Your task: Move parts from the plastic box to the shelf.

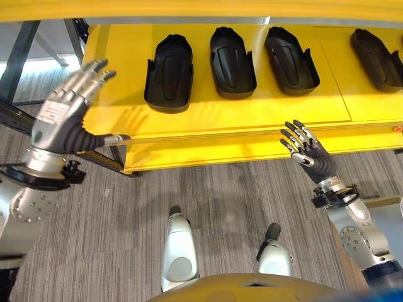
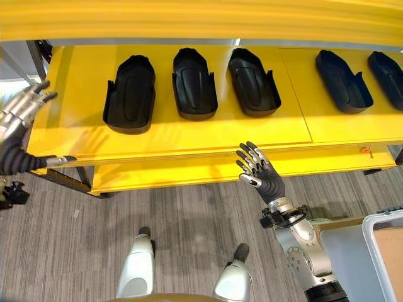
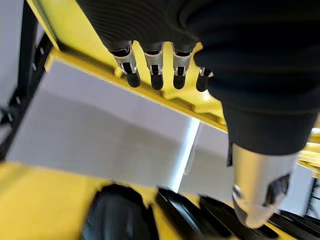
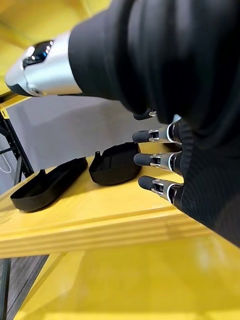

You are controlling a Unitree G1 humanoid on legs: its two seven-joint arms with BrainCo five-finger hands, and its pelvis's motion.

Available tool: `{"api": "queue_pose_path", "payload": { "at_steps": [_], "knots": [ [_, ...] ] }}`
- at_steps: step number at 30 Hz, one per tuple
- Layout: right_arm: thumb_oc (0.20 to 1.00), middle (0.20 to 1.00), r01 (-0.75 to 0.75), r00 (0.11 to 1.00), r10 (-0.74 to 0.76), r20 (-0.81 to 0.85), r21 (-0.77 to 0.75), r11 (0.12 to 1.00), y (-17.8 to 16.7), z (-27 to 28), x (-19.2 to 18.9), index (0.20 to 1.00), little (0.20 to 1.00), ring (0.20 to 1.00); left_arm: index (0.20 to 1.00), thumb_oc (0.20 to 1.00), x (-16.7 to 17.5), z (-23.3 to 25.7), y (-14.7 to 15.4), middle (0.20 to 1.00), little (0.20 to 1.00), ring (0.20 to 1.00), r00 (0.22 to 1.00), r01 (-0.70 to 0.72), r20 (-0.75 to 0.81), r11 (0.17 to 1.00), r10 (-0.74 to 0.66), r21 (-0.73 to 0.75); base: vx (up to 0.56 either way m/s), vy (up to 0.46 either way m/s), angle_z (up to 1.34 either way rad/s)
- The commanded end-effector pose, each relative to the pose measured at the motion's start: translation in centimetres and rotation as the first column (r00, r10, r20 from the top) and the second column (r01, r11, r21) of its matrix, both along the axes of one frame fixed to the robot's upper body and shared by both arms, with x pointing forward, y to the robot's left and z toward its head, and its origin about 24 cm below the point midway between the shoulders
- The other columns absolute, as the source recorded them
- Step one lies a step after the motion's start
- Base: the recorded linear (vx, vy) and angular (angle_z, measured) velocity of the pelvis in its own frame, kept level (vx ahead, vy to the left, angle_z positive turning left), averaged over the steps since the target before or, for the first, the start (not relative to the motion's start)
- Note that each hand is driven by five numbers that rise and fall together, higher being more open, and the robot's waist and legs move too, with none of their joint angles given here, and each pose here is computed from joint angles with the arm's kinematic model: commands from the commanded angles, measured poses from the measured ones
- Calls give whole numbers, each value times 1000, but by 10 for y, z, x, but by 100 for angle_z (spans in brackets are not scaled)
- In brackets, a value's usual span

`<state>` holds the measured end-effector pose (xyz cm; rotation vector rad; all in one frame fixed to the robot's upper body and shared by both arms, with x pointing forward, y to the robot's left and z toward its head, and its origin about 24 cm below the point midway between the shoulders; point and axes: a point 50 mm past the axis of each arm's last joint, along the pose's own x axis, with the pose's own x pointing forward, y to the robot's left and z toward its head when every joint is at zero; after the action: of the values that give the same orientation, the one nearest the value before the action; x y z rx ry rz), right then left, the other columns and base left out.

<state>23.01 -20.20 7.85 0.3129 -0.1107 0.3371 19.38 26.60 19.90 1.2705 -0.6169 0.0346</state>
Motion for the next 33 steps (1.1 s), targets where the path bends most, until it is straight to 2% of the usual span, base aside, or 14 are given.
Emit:
{"api": "queue_pose_path", "payload": {
  "at_steps": [1, 5, 10, 11, 18, 24, 33],
  "knots": [
    [1000, 1000, 13, 984, -16, 179, 21, 1000, 0, 31, 0, 1000, 1000, 1000, 1000, 1000, 4, -8, -8, 1000, 1000, 1000, 999, 48, -20, 999, -48, -14, 97, -39, 0],
    [1000, 1000, 25, 982, -26, 186, 12, 1000, -2, 32, -1, 1000, 1000, 1000, 1000, 1000, 4, -24, -13, 1000, 1000, 1000, 993, 63, -94, 997, -67, -46, -9, -9, 3],
    [1000, 1000, 37, 982, -39, 186, 17, 999, -2, 32, -1, 1000, 1000, 1000, 1000, 1000, 10, -43, -28, 1000, 1000, 1000, 978, 119, -170, 993, -119, -11, 1, -4, 1],
    [1000, 1000, 40, 981, -44, 189, 24, 999, -1, 32, 0, 1000, 1000, 1000, 1000, 1000, 14, -54, -34, 1000, 1000, 1000, 964, 142, -221, 989, -145, -34, 0, 0, 0],
    [1000, 1000, 61, 982, -65, 178, 32, 998, -2, 30, 0, 1000, 1000, 1000, 1000, 1000, 22, -86, -39, 1000, 1000, 1000, 923, 137, -356, 990, -143, -43, 0, 0, -3],
    [1000, 1000, 82, 983, -87, 164, 35, 996, -4, 27, 0, 1000, 1000, 1000, 1000, 1000, 24, -114, -28, 1000, 1000, 1000, 883, 65, -465, 998, -70, -26, -3, 4, -6],
    [1000, 1000, 71, 983, -80, 163, 56, 996, -1, 28, 3, 1000, 1000, 1000, 1000, 1000, 30, -132, -15, 1000, 1000, 1000, 865, -48, -501, 998, 20, -44, -2, 2, -1]
  ]
}}
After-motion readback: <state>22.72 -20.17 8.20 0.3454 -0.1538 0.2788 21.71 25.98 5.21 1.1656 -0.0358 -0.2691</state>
